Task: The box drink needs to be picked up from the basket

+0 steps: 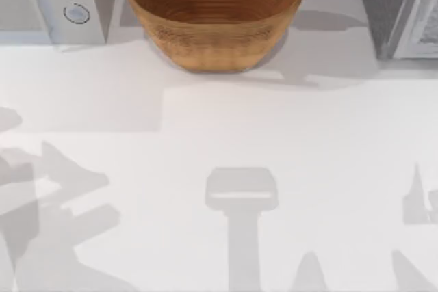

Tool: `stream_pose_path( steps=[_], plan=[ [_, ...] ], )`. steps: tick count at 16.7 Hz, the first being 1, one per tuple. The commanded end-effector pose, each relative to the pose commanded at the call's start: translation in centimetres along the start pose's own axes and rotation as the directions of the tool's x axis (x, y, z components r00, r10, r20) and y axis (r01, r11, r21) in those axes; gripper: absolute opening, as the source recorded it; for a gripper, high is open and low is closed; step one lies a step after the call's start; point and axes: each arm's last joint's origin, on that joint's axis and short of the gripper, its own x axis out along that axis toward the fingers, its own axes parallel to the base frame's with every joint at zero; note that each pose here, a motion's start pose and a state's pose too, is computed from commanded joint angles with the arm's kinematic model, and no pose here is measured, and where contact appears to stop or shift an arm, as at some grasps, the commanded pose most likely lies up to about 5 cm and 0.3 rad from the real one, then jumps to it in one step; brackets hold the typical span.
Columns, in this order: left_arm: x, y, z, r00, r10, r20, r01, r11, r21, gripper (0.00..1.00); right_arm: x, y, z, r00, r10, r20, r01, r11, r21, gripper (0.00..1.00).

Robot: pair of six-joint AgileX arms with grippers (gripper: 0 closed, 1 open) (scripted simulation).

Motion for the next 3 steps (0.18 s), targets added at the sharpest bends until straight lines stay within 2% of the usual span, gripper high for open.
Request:
stream_pose_path(
  steps=[3],
  plan=[
    [0.0, 0.0, 0.0, 1.0, 0.0, 0.0, 0.0, 1.0, 0.0, 1.0, 0.0, 0.0, 0.0, 1.0, 0.0, 0.0, 0.0, 1.0, 0.0, 1.0]
  ],
)
